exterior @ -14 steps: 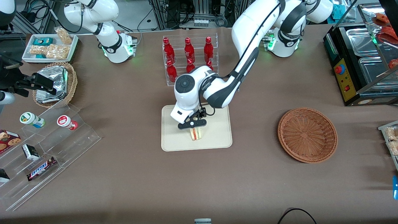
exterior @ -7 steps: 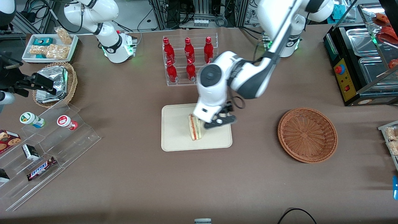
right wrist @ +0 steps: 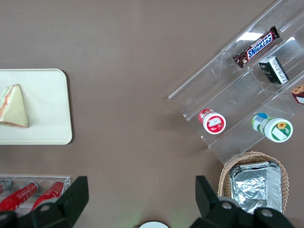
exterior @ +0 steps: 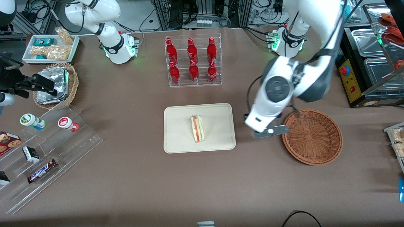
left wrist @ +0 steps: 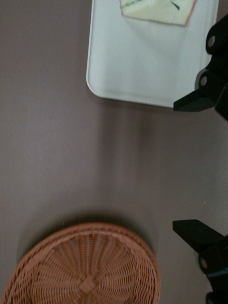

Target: Place sandwich from basket to tray

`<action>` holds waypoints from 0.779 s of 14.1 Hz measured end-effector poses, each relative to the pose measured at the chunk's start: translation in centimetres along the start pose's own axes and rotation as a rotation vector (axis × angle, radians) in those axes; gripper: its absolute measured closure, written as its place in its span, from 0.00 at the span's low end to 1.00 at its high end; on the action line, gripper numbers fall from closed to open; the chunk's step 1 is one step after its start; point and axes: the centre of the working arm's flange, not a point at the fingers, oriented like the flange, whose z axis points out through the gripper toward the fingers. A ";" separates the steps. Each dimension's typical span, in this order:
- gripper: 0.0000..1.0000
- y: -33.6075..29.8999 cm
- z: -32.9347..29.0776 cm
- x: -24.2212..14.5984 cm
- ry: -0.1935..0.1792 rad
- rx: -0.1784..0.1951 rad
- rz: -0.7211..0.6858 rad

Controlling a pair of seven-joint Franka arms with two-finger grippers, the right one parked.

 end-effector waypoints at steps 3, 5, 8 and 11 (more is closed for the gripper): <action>0.00 -4.9 -2.2 -0.9 -0.033 0.002 0.046; 0.00 -7.4 -4.0 -1.6 -0.055 0.004 0.072; 0.00 -12.2 -7.0 -2.0 -0.076 -0.016 0.118; 0.00 -16.9 -10.1 -2.4 -0.047 -0.045 0.170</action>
